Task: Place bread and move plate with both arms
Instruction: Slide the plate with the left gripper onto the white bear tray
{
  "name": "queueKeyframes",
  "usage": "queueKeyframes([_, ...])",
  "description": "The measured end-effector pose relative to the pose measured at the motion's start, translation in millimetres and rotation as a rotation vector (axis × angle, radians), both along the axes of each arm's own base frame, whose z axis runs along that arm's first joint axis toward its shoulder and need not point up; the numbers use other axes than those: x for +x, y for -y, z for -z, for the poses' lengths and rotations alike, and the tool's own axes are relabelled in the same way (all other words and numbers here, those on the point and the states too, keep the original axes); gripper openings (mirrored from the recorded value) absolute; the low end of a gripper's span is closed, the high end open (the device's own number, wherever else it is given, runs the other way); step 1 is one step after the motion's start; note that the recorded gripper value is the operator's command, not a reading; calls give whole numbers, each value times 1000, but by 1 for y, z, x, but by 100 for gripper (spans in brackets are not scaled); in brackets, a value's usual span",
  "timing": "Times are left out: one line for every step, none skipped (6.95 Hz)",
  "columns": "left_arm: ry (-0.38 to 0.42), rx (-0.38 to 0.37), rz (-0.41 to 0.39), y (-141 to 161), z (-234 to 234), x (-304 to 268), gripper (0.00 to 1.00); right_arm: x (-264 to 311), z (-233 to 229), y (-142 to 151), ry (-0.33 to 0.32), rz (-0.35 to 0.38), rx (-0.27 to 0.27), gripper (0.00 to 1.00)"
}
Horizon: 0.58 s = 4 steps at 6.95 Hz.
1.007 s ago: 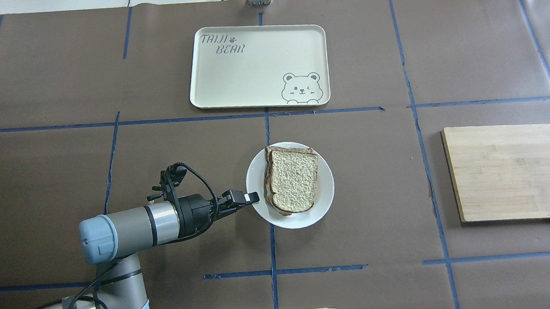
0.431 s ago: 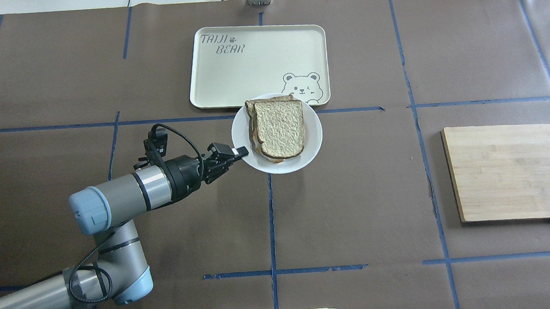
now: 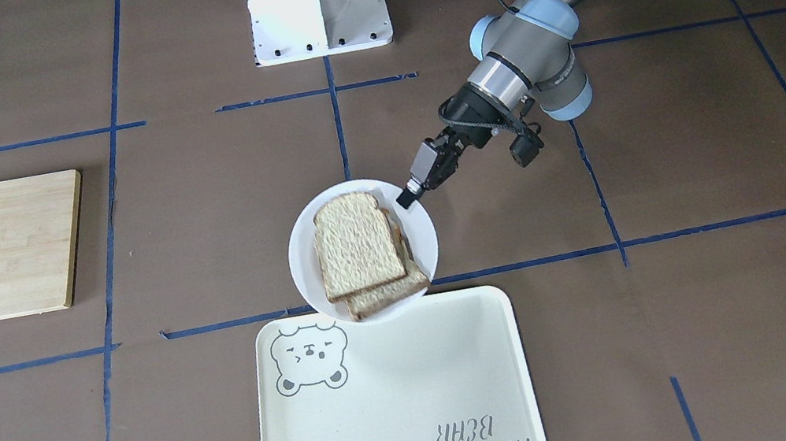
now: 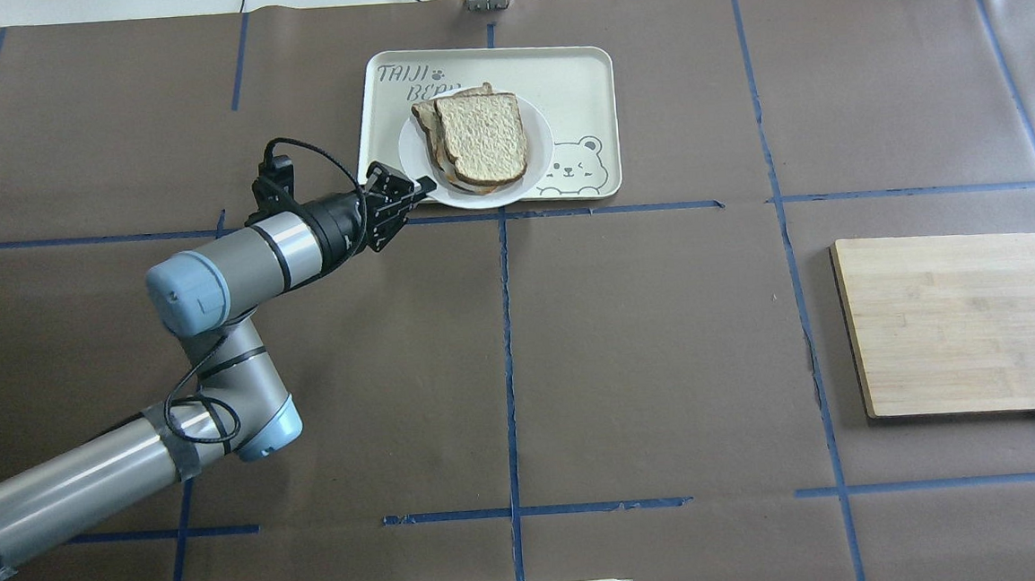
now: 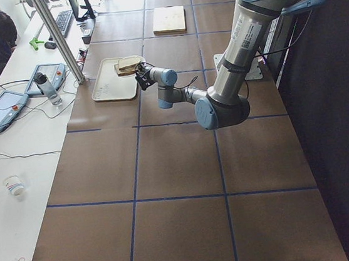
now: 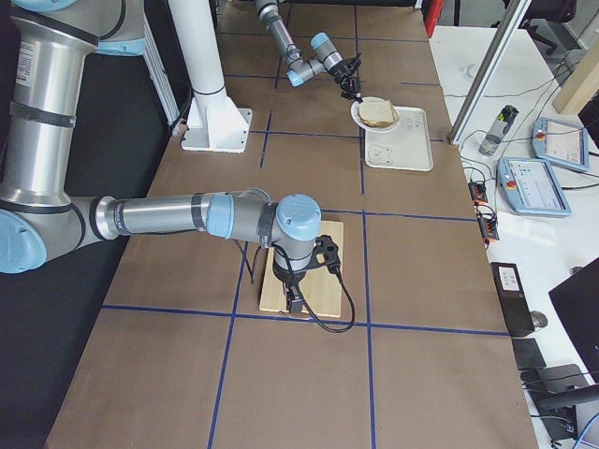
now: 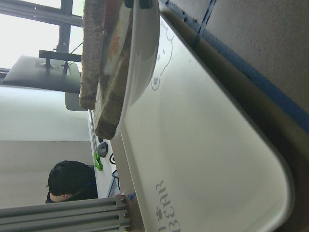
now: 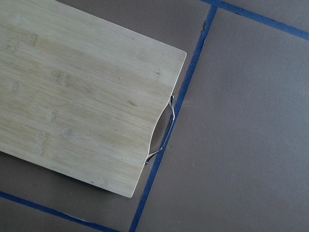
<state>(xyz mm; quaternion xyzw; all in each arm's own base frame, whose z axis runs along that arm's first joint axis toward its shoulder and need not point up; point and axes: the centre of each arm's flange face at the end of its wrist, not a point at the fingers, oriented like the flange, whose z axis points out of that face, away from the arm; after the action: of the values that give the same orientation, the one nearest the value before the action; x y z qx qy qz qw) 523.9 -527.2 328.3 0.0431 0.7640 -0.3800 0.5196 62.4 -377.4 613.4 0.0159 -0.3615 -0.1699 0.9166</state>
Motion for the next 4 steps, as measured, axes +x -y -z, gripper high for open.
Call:
queueKeyframes([19, -39, 18, 29, 3, 15, 5, 0, 1, 1, 0, 0, 3, 100])
queueKeyframes([38, -61, 25, 46, 6, 29, 34, 0, 2, 3, 0, -1, 6, 100])
queueKeyframes([55, -76, 26, 56, 9, 41, 78, 0, 2, 4, 0, -1, 6, 100])
queueKeyframes([74, -78, 23, 62, 11, 48, 100, 0, 2, 5, 0, -1, 6, 100])
